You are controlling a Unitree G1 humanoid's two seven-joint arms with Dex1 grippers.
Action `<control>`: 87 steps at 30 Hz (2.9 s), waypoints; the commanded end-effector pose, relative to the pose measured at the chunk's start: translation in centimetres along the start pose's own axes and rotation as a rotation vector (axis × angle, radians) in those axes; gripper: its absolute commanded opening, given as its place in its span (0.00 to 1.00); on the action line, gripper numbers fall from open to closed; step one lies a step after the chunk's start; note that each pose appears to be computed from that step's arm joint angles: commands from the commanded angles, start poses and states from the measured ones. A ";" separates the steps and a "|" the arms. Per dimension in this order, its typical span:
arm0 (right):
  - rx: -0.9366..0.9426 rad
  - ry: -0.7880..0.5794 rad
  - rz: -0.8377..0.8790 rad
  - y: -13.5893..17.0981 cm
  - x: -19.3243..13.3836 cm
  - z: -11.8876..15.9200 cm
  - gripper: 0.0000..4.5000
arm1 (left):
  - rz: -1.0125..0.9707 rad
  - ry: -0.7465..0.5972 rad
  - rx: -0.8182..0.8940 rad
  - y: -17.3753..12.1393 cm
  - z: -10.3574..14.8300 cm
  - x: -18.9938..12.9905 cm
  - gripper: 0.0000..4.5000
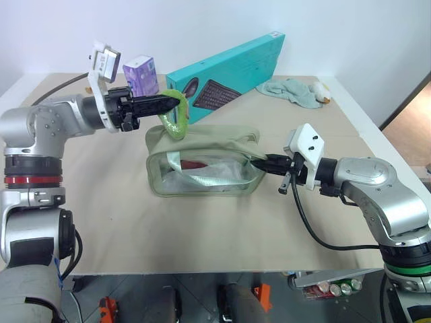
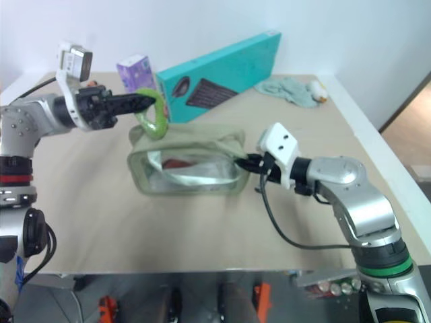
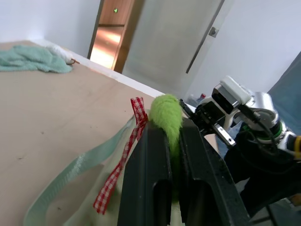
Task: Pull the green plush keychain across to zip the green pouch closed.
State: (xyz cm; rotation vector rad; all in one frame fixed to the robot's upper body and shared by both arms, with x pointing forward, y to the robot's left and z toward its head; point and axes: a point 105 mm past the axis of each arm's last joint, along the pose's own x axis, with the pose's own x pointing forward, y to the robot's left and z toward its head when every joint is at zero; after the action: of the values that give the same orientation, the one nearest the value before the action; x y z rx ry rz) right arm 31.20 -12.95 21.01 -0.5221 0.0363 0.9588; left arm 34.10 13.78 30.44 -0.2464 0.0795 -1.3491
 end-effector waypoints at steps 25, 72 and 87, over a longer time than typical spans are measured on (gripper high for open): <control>-0.039 -0.002 -0.015 0.0 -0.2 0.3 0.00 | -0.054 0.281 0.371 -1.3 -3.4 1.3 0.78; 0.018 -0.062 0.010 -0.5 -0.3 0.9 0.16 | 0.236 0.231 0.465 -0.7 -8.8 -3.5 0.00; -0.197 -0.187 -0.041 -1.2 -3.3 7.6 0.98 | 0.113 0.170 0.449 -2.1 -9.3 1.0 0.00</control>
State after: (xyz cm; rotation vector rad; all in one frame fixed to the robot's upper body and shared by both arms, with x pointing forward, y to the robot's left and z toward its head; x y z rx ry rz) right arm 29.95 -13.74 26.36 -0.5575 -0.1214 0.9681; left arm 31.13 12.70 20.77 0.2272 -0.0095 -1.1856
